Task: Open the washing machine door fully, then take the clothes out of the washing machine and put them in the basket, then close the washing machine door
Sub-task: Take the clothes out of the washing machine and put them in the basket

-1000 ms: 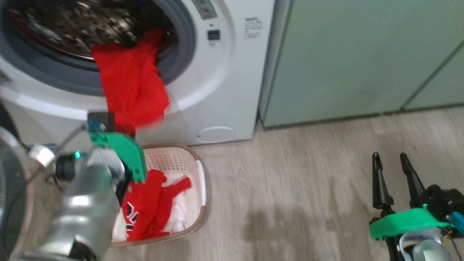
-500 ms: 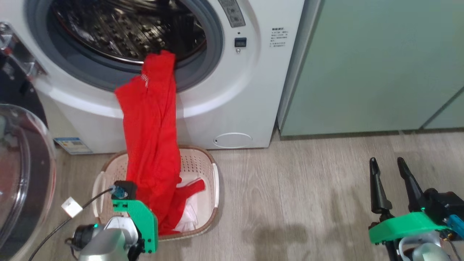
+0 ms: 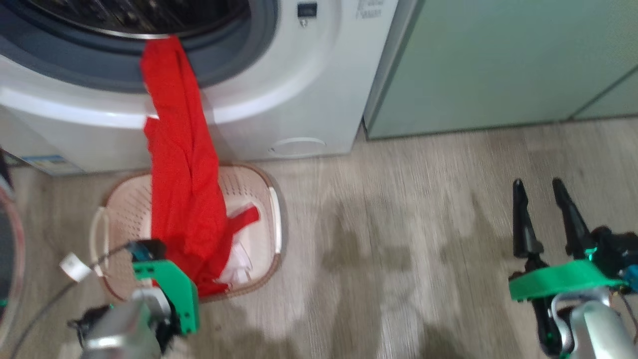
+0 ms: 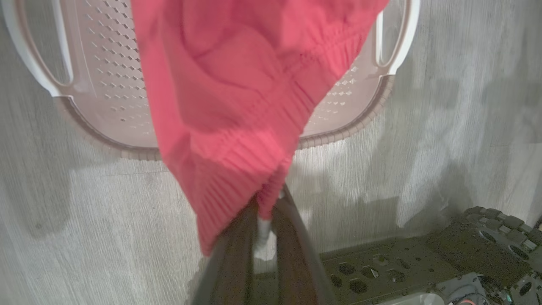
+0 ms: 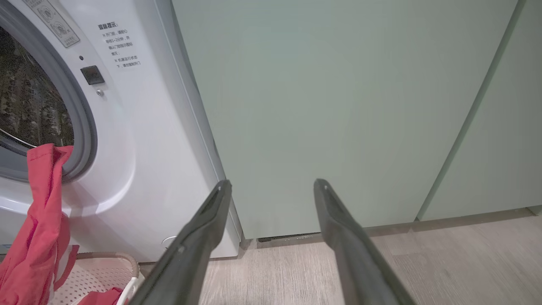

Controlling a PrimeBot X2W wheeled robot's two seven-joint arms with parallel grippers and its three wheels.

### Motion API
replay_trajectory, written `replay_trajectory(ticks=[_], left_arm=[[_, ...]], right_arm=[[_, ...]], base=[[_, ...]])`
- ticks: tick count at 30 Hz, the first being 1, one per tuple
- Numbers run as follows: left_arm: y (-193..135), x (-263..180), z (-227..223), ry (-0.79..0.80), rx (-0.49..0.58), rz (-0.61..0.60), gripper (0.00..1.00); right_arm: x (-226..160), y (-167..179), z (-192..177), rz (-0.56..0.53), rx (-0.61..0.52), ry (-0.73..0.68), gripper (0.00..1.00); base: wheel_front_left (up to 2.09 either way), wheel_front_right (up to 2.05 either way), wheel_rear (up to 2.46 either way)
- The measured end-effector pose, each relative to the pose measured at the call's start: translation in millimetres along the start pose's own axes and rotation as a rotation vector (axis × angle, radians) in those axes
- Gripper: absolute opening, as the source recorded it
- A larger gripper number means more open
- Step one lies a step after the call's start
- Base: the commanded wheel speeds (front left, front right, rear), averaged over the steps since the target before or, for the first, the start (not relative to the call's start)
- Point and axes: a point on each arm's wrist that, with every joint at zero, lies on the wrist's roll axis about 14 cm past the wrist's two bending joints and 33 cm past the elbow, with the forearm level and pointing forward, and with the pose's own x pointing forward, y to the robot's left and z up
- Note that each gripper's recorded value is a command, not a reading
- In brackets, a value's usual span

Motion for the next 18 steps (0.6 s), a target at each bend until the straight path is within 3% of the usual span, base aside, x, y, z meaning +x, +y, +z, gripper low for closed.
replay_trajectory(ticks=[8, 17, 18], left_arm=[[8, 38, 35, 0.008, -0.014, -0.005, 0.00], [3, 70, 13, 0.133, -0.036, -0.022, 0.00], [3, 73, 12, 0.134, -0.036, -0.019, 0.10]], right_arm=[[27, -17, -14, -0.041, -0.026, 0.033, 1.00], [41, -29, -34, -0.071, -0.044, 0.078, 1.00], [42, -30, -35, -0.073, -0.045, 0.081, 1.00]], base=[[0.00, 0.00, 0.00], [0.00, 0.00, 0.00], [0.00, 0.00, 0.00]])
